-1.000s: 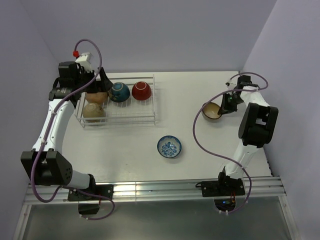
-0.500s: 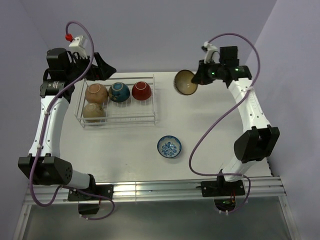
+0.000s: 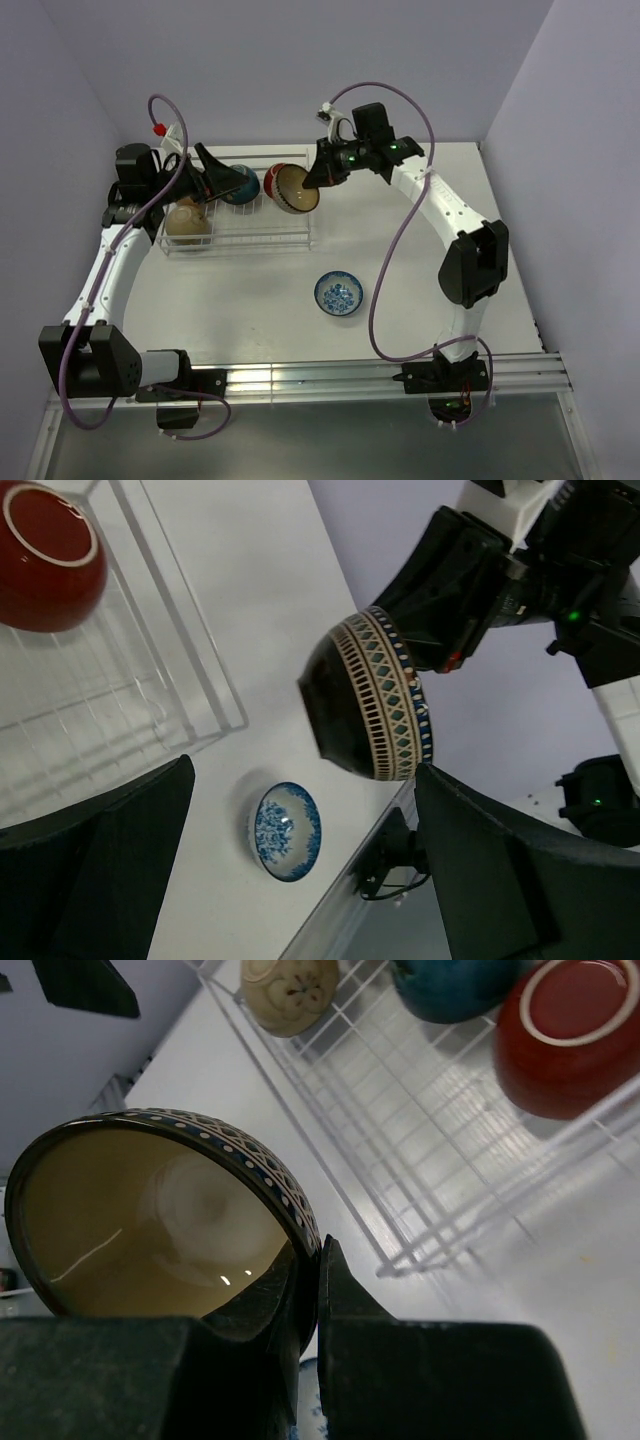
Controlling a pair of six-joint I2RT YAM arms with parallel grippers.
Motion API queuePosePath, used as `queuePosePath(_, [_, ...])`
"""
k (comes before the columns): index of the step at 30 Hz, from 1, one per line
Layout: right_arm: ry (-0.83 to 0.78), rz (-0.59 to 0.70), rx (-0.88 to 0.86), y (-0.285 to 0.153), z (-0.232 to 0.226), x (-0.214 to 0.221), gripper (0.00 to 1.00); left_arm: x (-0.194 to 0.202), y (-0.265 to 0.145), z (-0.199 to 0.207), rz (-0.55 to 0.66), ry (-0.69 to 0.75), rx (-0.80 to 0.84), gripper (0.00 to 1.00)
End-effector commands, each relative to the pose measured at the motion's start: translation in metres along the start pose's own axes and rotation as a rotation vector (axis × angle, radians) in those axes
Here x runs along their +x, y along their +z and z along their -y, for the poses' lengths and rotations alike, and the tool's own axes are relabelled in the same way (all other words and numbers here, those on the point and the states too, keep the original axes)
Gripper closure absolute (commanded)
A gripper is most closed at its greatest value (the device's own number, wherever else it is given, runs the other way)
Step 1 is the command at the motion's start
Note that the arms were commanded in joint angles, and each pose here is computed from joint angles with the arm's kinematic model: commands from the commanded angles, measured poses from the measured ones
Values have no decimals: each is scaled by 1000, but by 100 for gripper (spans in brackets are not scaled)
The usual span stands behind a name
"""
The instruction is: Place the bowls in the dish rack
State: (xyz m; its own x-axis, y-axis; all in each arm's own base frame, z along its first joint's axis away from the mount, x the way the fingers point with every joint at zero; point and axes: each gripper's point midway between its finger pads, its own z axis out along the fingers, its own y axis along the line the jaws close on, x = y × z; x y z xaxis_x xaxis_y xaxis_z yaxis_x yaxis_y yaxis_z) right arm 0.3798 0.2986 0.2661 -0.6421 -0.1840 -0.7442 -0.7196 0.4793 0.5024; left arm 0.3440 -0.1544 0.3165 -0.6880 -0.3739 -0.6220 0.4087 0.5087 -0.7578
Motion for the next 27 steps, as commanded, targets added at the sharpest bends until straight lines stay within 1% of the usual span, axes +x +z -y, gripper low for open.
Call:
queuePosePath(1, [-61,117,-125,5,-40,-47,100,-4,-7,29,36,-24,106,2])
queuePosePath(2, [-60,118,-131,7,-41,-49,100,-2,-8,31,40,-31,112,2])
queuePosePath(6, [-45,102,-148,23,-44,-46,100,13,-6,23,24,-142,122,0])
queuePosePath(10, [-35,88,-172,32,-48,-43,100,15,-2,20,40,-166,124,0])
queuePosePath(12, [-37,85,-176,35,-49,-43,100,19,2,17,28,-197,122,1])
queuePosePath(20, [-26,59,-191,45,-52,-35,100,38,9,21,9,-237,159,0])
queuePosePath(27, [-15,46,-203,50,-55,-31,100,32,11,31,30,-206,192,0])
